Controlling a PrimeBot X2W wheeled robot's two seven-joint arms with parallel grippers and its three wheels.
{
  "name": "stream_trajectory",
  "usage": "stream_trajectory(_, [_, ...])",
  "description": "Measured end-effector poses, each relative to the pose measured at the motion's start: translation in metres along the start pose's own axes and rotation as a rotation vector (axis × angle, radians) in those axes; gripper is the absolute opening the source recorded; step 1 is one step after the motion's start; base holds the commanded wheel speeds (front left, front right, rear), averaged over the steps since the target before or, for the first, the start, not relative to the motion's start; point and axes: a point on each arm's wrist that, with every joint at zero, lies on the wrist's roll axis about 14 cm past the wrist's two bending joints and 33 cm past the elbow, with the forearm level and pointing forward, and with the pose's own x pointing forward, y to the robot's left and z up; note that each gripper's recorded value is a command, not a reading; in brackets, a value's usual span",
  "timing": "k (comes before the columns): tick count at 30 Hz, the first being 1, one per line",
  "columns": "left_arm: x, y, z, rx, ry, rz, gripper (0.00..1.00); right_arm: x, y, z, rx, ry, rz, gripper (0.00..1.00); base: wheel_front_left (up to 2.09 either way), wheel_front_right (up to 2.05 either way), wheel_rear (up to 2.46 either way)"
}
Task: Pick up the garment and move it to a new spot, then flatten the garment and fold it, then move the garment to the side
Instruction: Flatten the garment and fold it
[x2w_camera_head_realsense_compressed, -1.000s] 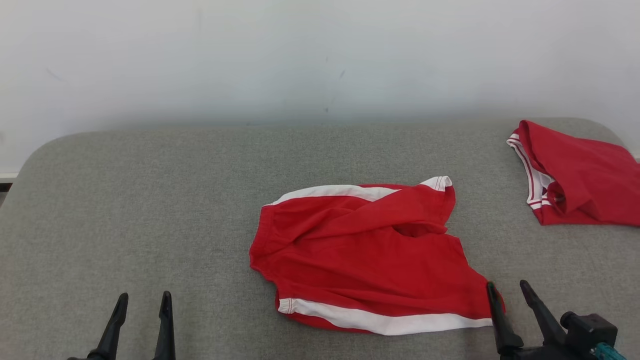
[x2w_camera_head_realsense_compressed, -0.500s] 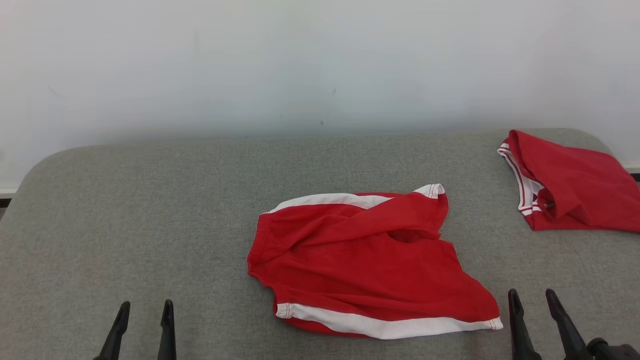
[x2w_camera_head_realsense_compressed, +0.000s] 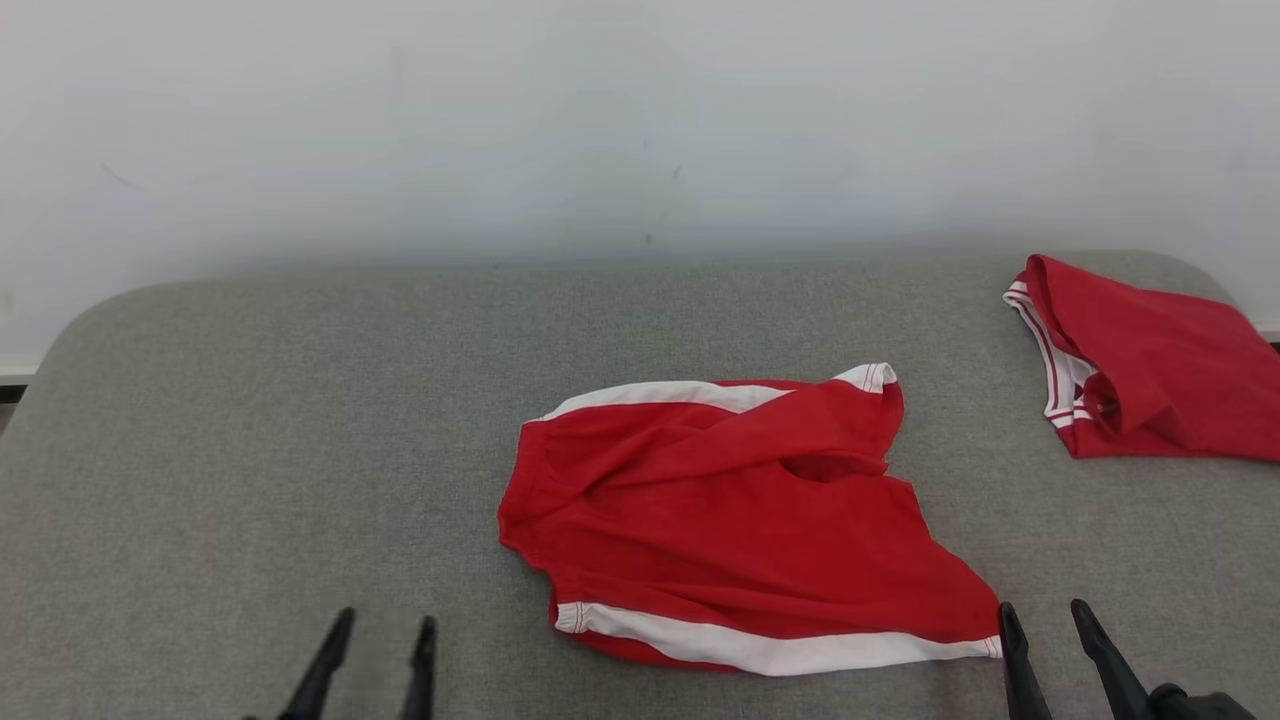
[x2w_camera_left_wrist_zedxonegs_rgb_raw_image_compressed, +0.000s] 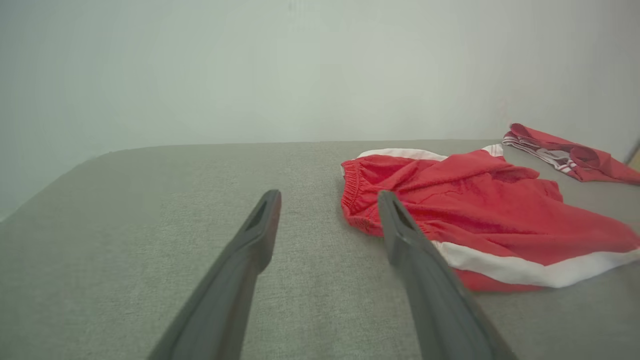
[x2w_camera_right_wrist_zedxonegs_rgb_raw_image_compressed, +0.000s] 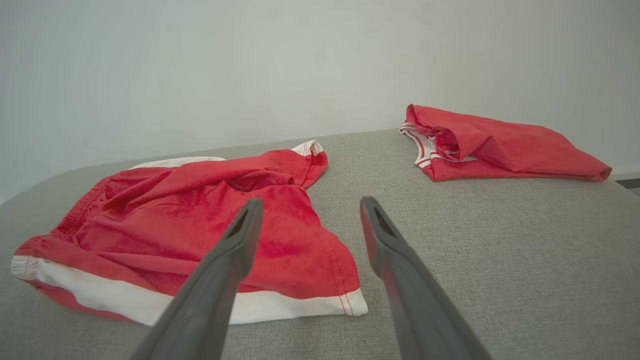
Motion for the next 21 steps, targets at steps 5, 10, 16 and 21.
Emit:
stream_trajectory(5, [0.01, -0.039, -0.016, -0.009, 0.05, -0.144, 1.0, 0.006, -0.007, -0.015, -0.034, 0.062, 0.009, 1.0, 0.0, 0.0, 0.0])
stream_trajectory(10, [0.023, -0.069, -0.034, -0.02, 0.108, -0.26, 1.0, 0.015, -0.015, -0.035, -0.061, 0.138, 0.02, 1.0, 0.0, 0.0, 0.0])
stream_trajectory(16, [0.042, -0.09, -0.055, -0.021, 0.177, -0.357, 1.0, 0.027, -0.024, -0.06, -0.071, 0.233, 0.02, 1.0, 0.0, 0.0, 0.0])
stream_trajectory(21, [0.048, -0.099, -0.08, -0.022, 0.254, -0.406, 1.0, 0.031, -0.03, -0.082, -0.066, 0.311, 0.011, 1.0, 0.0, 0.0, 0.0])
